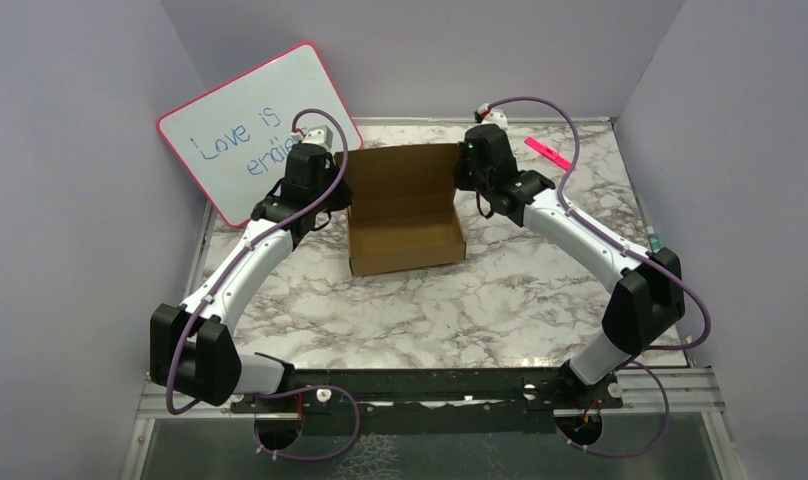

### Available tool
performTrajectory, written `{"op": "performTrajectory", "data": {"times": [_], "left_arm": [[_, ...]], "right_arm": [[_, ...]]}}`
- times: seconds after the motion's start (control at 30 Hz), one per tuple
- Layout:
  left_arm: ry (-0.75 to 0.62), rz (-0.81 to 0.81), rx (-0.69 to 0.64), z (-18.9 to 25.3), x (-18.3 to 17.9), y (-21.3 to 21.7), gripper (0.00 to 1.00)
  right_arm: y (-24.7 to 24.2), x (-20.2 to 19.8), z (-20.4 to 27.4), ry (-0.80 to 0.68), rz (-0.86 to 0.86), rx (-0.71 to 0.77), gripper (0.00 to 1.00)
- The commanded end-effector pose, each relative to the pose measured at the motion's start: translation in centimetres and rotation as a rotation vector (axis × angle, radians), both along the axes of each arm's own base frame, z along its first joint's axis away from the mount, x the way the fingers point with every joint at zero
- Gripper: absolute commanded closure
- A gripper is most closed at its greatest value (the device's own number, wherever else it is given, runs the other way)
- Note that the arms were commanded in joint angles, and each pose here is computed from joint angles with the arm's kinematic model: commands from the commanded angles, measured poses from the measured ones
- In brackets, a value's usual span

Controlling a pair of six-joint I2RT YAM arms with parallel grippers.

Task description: Fold the paper box

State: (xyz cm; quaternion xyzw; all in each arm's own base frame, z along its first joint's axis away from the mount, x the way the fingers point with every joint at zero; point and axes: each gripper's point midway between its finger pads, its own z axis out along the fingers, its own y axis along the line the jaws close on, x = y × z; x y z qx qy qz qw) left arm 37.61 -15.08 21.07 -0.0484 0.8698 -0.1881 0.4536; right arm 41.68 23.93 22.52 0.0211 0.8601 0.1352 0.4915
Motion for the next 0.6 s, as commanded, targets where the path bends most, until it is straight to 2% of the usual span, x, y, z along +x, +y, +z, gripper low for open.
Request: {"op": "performTrajectory", "data": {"times": [0.0, 0.3, 0.47, 0.57], "left_arm": [[-0.033, -0.110, -0.097, 1.5, -0.9, -3.1, 0.93], [0.033, -0.118, -0.088, -3.7, -4.6, -2.1, 0.91], [0.062, -0.124, -0.110, -5.6, -6.8, -1.9, 0.83], [0.054, -0.132, -0.124, -5.5, -7.9, -1.8, 0.72]], "right_arm": [[1.7, -1.7, -2.1, 0.047, 0.098, 0.003, 0.98], [1.8, -5.1, -4.8, 0.046, 0.212, 0.060, 0.94], [1.7, -7.1, -5.5, 0.023, 0.251, 0.118, 0.89], [1.7, -8.0, -5.0, -0.008, 0.275, 0.153, 0.82]]}}
